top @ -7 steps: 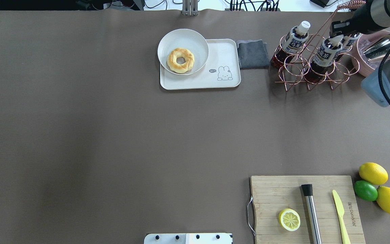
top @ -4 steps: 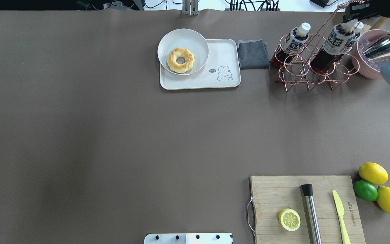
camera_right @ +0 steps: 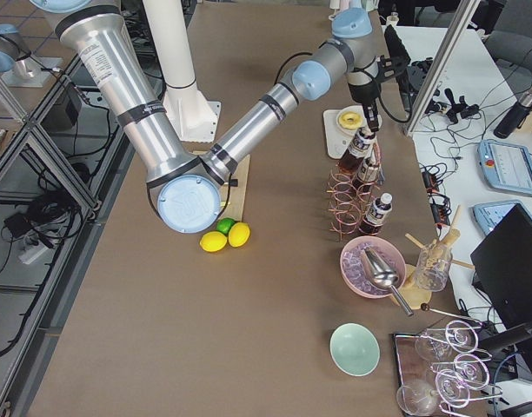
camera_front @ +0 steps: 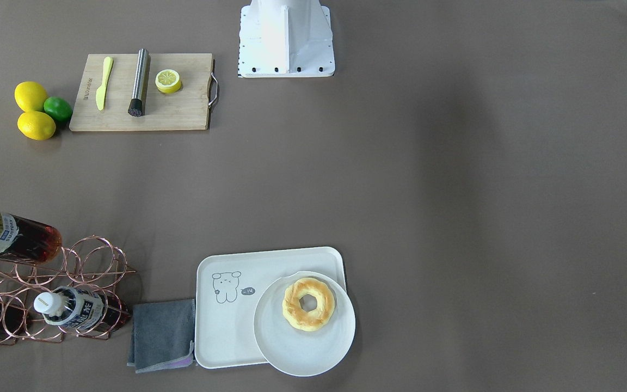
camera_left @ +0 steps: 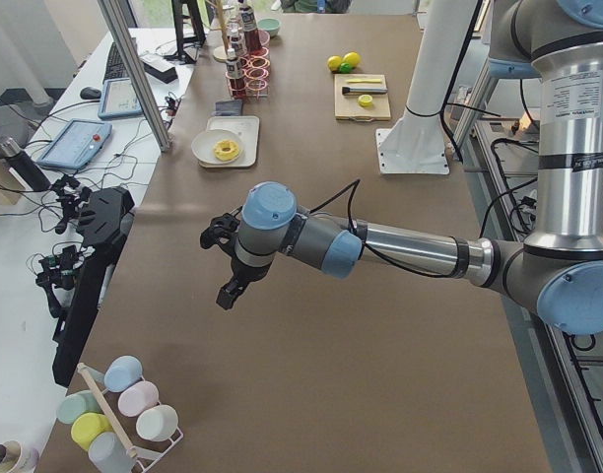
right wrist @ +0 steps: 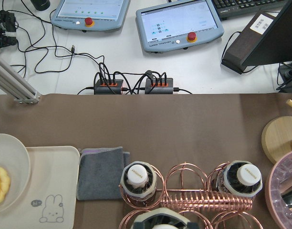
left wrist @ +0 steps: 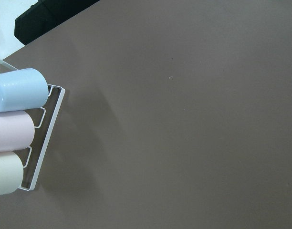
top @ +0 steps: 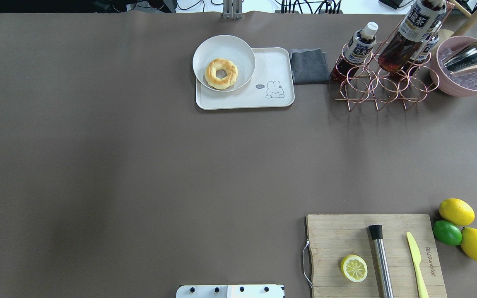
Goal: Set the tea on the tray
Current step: 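Lift the tea bottle up out of the rack with the right gripper, then carry the bottle toward the robot and set it upright on the table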
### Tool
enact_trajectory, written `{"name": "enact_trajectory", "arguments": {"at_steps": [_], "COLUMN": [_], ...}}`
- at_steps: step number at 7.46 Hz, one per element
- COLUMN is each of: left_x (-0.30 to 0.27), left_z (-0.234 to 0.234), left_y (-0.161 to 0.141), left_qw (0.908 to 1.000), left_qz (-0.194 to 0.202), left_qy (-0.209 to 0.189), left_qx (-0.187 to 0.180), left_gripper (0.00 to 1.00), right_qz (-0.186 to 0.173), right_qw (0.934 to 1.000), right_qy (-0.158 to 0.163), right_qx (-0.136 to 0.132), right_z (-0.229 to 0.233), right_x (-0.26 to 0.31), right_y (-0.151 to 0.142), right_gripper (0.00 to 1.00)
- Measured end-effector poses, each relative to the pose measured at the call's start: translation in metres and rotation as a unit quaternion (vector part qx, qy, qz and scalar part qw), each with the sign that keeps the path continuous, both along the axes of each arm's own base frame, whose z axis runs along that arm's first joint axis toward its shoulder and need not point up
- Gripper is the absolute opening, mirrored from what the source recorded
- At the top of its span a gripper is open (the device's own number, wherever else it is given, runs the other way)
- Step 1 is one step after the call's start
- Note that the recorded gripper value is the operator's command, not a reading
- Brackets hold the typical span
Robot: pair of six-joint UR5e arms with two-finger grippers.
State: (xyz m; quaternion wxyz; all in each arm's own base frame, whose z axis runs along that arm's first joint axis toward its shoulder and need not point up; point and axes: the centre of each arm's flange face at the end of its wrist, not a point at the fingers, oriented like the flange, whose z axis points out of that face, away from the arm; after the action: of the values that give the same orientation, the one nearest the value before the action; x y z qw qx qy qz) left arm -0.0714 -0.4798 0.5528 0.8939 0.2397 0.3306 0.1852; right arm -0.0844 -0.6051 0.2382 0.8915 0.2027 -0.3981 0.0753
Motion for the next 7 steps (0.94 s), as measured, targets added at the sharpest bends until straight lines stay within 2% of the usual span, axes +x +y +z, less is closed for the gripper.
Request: {"name": "enact_trajectory", "arguments": {"at_steps": [3, 5, 7], "left_x": [0.002, 0.003, 0.005], "left_z": [-0.002, -0.003, -0.004], "left_y": [-0.001, -0.002, -0.003], "left_qw": [1.0, 1.0, 1.0], "left_qz": [0.002, 0.003, 0.005], "left_qy": [0.0, 0.0, 0.0], "left_qx": [0.002, 0.002, 0.003], "left_gripper": [0.98, 0.98, 0.98], "right_qz": [-0.022, -0.018, -0.001], "right_qw": [0.9996, 0.9989, 0.9986], "right_qy": [-0.01, -0.033, -0.035], "right_qx": [-0.011, -0.029, -0.039], "right_z": [-0.07, -0.116, -0.151], "right_x": [-0.026, -0.084, -0.173], "right_y": [0.035, 0.05, 0.078], "right_gripper": [0.0, 0.0, 0.0]}}
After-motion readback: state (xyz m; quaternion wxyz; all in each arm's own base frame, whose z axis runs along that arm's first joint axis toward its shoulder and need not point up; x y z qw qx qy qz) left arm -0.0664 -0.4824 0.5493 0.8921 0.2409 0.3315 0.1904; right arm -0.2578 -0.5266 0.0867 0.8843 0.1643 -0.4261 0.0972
